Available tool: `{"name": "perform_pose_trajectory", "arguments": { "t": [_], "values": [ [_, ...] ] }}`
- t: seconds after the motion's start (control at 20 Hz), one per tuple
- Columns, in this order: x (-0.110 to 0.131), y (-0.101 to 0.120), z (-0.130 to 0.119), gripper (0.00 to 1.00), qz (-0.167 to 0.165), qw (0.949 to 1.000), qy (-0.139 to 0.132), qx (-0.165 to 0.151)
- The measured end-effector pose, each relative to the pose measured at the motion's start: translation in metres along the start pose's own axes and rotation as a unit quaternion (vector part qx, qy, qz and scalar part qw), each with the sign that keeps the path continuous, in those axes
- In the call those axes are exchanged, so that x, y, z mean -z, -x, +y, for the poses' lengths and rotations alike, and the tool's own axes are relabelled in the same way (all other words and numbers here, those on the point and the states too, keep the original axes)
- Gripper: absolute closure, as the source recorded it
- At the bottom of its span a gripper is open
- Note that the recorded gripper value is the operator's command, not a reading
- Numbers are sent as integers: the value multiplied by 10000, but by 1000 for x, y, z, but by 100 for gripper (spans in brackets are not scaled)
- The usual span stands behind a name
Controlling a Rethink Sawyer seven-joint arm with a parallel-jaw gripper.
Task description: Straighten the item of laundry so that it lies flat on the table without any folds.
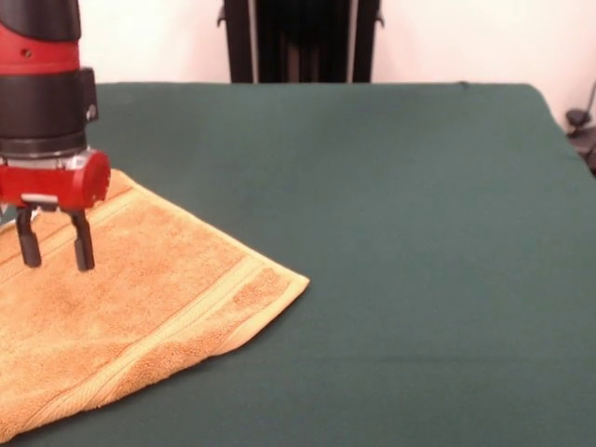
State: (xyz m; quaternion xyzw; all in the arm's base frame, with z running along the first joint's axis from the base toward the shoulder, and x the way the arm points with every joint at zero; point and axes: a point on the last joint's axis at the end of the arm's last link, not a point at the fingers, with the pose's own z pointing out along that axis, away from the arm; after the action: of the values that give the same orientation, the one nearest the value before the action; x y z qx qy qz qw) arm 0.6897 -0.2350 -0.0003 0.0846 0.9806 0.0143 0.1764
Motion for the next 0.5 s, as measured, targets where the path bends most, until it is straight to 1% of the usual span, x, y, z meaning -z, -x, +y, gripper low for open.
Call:
{"name": "perform_pose_trajectory", "arguments": {
  "t": [0.15,0.25,0.4,0.45,0.5],
  "values": [
    [9,-4,6,0,-43,10000,13,61],
    [16,-5,17,0,-40,9999,33,152],
    [19,-2,24,0,-47,9998,45,202],
    [18,2,35,0,7,9997,80,220],
    [17,3,40,0,53,9997,95,227]
  ]
}}
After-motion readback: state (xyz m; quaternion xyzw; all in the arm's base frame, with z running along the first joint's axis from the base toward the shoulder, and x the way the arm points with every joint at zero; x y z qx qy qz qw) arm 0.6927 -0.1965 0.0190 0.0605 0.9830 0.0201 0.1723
